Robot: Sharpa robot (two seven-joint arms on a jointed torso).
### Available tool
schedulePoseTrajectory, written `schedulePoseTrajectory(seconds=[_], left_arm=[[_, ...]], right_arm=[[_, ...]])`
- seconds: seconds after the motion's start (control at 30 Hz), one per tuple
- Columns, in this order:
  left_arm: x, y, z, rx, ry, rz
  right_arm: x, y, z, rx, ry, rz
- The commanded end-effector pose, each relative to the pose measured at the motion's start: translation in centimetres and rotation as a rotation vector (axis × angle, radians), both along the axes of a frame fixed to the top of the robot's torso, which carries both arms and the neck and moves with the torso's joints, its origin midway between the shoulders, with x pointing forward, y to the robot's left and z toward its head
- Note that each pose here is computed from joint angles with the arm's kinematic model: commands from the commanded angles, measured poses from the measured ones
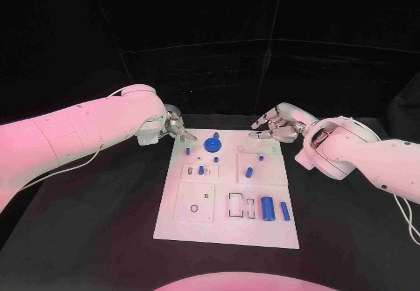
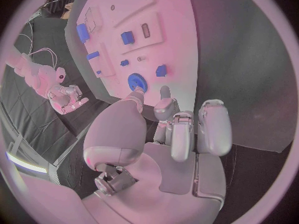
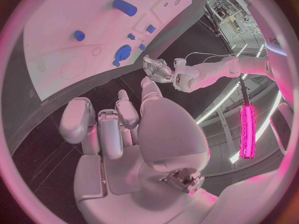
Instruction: Assemble the parts on the task board
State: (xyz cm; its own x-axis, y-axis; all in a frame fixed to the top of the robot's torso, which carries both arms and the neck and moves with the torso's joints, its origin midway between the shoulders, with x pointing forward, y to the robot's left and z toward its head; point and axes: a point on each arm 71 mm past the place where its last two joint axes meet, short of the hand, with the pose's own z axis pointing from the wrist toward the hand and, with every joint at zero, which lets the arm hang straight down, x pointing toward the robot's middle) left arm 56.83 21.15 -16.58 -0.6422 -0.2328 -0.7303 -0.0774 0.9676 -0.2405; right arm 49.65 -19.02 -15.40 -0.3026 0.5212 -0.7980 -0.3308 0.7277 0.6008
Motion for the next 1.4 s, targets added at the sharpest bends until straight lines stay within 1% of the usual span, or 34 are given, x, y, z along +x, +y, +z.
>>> schedulePoseTrajectory(seconds=[0.03, 0.13, 0.33, 0.53, 0.7, 0.93, 1.4], left_arm=[[0.18, 0.1, -0.44, 0.05, 0.02, -0.015], [0.41, 0.1, -0.91, 0.06, 0.025, -0.011], [0.59, -0.2, -1.61, 0.066, 0.037, -0.016], [0.61, -0.6, -2.05, 0.061, 0.041, -0.026], [0.56, -0.9, -2.28, 0.062, 0.051, -0.036], [0.43, -1.0, -2.62, 0.076, 0.077, -0.047], [0.21, -1.4, -2.8, 0.075, 0.083, -0.062]], right_arm=[[0.0, 0.2, 0.2, 0.008, -0.01, 0.008], [0.0, 0.3, 0.2, 0.009, -0.01, 0.01], [0.0, 0.4, 0.2, 0.009, -0.01, 0.012], [0.0, 0.4, 0.2, 0.009, -0.009, 0.014], [0.0, 0.5, 0.2, 0.009, -0.009, 0.015], [0.1, 0.4, 0.2, 0.008, -0.009, 0.014], [0.1, 0.5, 0.1, 0.007, -0.007, 0.014]])
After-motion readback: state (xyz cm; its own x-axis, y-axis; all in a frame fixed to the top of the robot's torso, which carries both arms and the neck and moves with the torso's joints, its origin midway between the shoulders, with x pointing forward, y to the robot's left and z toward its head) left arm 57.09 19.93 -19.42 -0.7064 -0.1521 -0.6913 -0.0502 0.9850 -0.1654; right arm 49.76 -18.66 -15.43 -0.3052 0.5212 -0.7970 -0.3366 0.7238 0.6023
